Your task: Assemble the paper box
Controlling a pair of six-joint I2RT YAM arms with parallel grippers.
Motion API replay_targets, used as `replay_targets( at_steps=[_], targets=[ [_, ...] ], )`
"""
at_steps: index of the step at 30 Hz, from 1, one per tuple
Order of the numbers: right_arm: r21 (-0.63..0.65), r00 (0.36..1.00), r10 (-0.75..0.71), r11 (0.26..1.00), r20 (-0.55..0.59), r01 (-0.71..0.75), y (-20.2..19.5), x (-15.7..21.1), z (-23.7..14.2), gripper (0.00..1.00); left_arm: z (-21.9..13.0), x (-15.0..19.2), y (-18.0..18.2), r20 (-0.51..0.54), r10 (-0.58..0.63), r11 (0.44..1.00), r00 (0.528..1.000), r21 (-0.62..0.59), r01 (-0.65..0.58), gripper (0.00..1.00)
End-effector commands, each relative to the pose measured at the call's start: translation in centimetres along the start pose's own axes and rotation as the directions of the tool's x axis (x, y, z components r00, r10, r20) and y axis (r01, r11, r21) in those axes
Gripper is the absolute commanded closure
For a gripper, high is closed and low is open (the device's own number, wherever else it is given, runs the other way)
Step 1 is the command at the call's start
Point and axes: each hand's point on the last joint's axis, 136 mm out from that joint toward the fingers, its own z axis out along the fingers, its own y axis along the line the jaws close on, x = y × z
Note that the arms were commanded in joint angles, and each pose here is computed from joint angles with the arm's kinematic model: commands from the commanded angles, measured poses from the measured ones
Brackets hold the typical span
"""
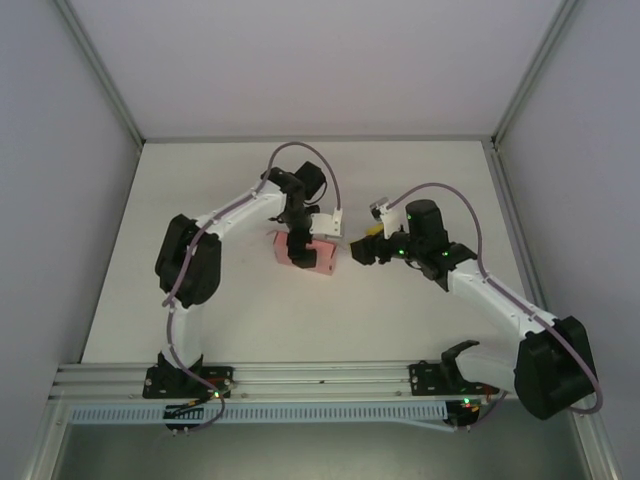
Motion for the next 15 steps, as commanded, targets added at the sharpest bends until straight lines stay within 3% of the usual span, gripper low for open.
replay_targets(
  at_steps=[1,11,15],
  targets=[
    [0.014,0.999,-0.037,0.999,0.011,0.037,-0.4,-0.4,0.3,0.30,-1.6,0.2,-0.8,0.028,0.002,1.000,1.000,-0.006,-0.002,0.00],
    [-0.020,0.996,-0.093,0.995,0.000,0.093,0.3,-0.6,0.7,0.36,-0.3,2.5,-0.2,-0.006,-0.063,0.997,0.998,-0.048,0.063,0.01],
    [-0.012,0.991,-0.121,0.993,-0.049,0.121,0.2,0.3,1.9,0.38,-0.4,2.3,-0.3,0.023,-0.076,0.996,0.997,-0.035,0.076,0.09]
  ],
)
